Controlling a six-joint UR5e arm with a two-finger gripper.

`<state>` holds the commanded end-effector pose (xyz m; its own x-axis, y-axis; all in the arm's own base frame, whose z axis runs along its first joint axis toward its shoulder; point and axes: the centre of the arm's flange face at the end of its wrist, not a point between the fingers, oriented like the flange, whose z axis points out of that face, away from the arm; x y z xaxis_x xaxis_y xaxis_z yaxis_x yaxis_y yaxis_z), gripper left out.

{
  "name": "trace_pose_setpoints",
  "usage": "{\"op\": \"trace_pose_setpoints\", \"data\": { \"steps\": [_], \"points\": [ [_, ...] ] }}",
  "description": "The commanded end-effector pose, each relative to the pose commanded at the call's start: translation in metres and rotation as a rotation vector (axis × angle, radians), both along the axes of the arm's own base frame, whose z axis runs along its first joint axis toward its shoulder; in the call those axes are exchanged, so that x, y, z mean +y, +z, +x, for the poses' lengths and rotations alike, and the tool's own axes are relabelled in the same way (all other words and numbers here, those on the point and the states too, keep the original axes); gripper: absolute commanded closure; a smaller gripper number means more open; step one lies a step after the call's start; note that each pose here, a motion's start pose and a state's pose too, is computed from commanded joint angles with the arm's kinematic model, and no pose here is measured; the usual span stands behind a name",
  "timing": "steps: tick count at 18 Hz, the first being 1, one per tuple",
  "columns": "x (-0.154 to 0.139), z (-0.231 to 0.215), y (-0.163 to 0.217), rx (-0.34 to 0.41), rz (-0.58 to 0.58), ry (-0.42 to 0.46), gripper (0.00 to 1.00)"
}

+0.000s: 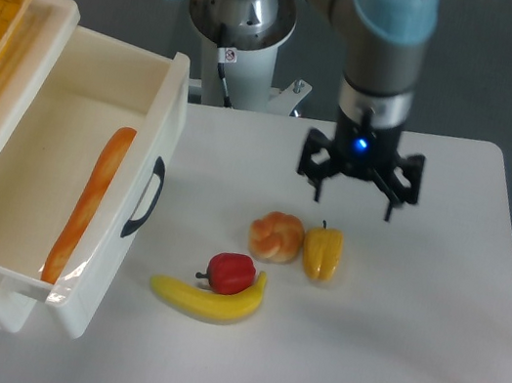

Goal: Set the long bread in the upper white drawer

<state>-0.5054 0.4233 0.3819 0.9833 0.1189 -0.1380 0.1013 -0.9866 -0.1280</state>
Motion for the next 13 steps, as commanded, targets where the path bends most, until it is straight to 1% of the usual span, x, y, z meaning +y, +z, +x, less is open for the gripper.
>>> {"op": "trace_pose_setpoints", "data": {
  "steps": [1, 3, 5, 6, 8, 13],
  "points": [
    [0.005, -0.005, -0.011, -0.006, -0.016, -0.041, 0.0],
    [0.007, -0.009, -0.023, -0.014, -0.035, -0.088, 0.0],
    [0.01, -0.013, -0.047, -0.032, -0.082, -0.097, 0.0],
    [0.017, -0.011, -0.055, -0.032, -0.106, -0.108, 0.0],
    [0.022, -0.01, -0.063, -0.037, -0.121, -0.119, 0.0],
    [0.023, -0.012, -0.078, -0.057, -0.136, -0.118, 0.0]
  ]
}}
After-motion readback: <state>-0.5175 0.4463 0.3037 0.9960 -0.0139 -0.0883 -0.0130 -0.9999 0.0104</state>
